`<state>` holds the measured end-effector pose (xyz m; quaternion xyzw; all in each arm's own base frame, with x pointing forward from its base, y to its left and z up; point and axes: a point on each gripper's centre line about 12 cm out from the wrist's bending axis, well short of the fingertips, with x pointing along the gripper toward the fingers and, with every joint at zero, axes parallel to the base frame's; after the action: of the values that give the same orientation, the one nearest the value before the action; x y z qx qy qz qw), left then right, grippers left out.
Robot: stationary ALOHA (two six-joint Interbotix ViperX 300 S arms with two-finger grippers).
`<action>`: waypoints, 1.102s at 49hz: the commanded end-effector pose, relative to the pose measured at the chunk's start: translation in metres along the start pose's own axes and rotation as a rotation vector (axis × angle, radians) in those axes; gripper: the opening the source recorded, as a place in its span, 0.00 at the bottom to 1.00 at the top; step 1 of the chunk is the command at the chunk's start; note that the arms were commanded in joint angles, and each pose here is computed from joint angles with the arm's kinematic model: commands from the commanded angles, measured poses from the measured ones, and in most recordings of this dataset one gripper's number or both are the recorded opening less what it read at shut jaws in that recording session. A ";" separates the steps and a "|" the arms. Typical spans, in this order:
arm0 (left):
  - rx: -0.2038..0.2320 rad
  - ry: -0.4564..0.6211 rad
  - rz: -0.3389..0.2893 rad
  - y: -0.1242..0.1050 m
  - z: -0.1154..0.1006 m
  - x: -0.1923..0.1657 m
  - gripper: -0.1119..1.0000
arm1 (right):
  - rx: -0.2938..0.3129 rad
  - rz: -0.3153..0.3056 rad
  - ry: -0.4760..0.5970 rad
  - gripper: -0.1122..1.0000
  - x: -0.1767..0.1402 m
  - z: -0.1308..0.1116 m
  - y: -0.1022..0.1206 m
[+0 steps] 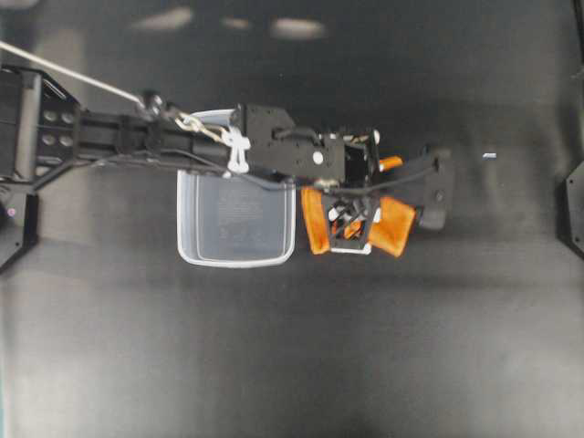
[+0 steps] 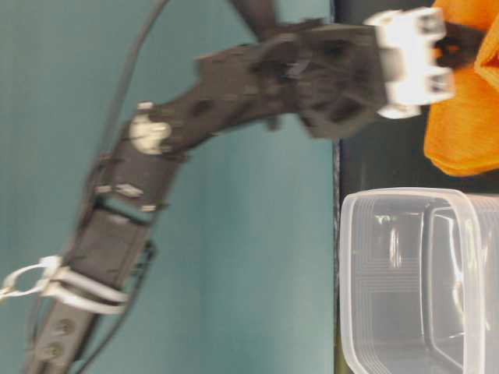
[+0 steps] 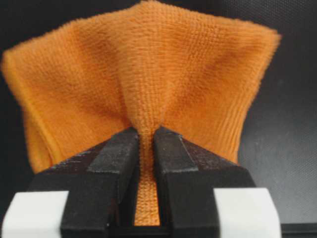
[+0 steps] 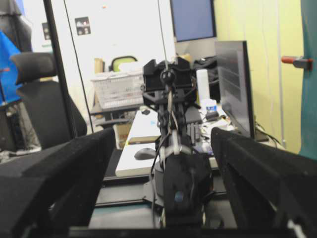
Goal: Place the orange towel into the container with the left arm.
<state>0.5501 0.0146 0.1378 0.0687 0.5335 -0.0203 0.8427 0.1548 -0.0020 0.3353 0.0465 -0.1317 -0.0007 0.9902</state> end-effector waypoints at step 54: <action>-0.050 -0.049 0.035 0.009 -0.112 -0.176 0.15 | 0.005 0.001 0.025 0.78 0.002 -0.001 0.000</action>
<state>0.3776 0.0322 0.2467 0.0533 0.5223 0.0060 0.8511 0.1551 -0.0018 0.3320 0.0482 -0.1187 -0.0002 0.9918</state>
